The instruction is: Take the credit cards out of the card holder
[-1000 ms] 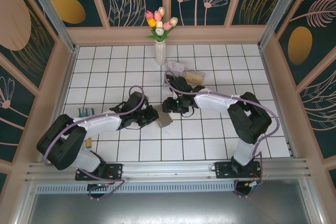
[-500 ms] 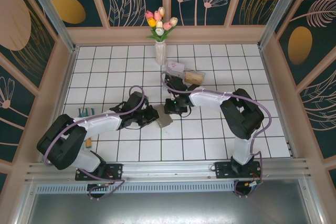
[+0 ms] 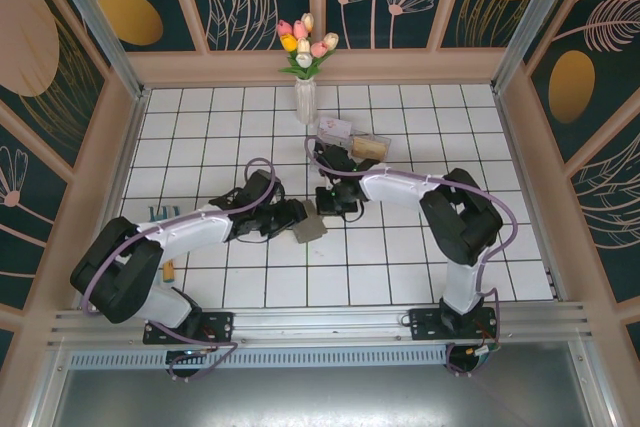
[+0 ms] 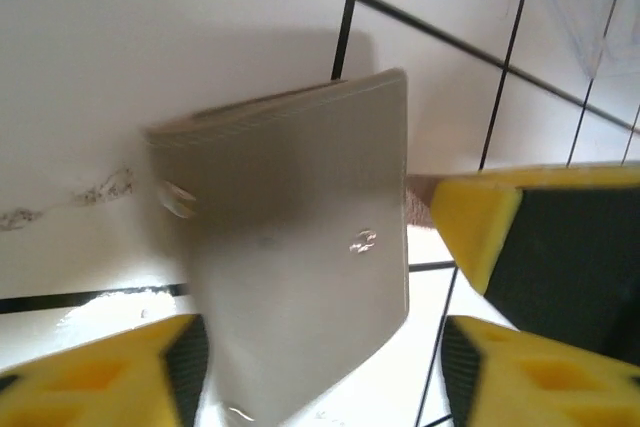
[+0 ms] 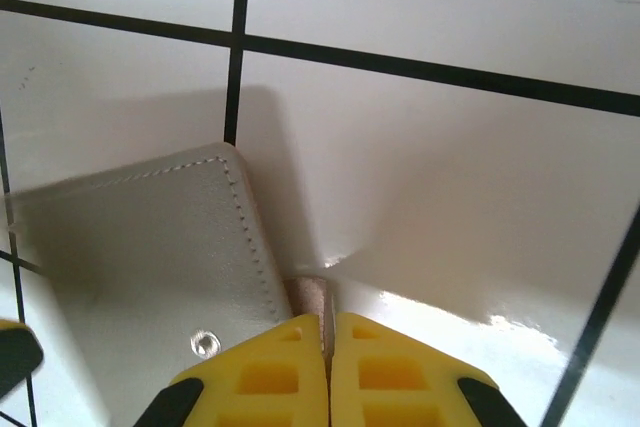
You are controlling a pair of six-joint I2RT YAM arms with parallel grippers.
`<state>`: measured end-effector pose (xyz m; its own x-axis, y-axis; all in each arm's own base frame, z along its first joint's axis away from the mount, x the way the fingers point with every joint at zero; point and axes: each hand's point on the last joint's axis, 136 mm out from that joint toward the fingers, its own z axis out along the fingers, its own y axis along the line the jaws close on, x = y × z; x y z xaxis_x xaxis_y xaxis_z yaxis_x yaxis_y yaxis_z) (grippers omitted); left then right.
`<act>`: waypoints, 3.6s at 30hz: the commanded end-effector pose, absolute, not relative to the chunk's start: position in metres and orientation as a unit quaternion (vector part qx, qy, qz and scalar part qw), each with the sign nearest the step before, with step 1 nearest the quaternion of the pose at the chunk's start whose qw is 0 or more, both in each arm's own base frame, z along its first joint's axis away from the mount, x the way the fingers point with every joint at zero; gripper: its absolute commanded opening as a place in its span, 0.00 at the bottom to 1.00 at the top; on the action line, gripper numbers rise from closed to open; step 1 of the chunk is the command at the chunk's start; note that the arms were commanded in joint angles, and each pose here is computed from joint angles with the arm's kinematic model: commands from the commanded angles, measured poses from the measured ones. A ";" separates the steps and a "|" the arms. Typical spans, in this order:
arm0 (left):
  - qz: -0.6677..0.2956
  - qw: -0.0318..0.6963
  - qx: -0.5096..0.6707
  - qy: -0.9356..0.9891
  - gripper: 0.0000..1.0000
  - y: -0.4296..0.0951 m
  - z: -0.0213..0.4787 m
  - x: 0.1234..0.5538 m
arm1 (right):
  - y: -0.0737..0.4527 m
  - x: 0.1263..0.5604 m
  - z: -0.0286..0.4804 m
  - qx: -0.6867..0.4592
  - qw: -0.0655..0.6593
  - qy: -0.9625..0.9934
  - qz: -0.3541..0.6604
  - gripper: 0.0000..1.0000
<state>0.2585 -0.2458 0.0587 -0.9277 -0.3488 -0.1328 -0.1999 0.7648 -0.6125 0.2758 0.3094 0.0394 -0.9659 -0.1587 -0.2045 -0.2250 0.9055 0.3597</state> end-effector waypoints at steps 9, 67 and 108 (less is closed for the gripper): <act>-0.299 0.194 -0.170 0.919 0.98 -0.204 0.090 0.309 | 0.315 0.284 0.111 -0.087 0.170 0.947 0.257 0.07; -0.353 0.116 -0.079 0.925 0.97 -0.263 0.067 0.301 | 0.229 0.278 0.030 0.051 0.136 0.977 0.154 0.06; -0.410 0.089 -0.013 0.908 0.98 -0.308 0.077 0.294 | 0.215 0.296 0.120 0.120 0.233 0.930 0.257 0.40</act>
<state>0.2892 -0.2947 0.0640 -0.9843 -0.1195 -0.1302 0.0087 0.7032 -0.7110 0.2943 0.2195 0.1117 -0.8828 0.3048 -0.3574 0.0919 0.8582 0.5050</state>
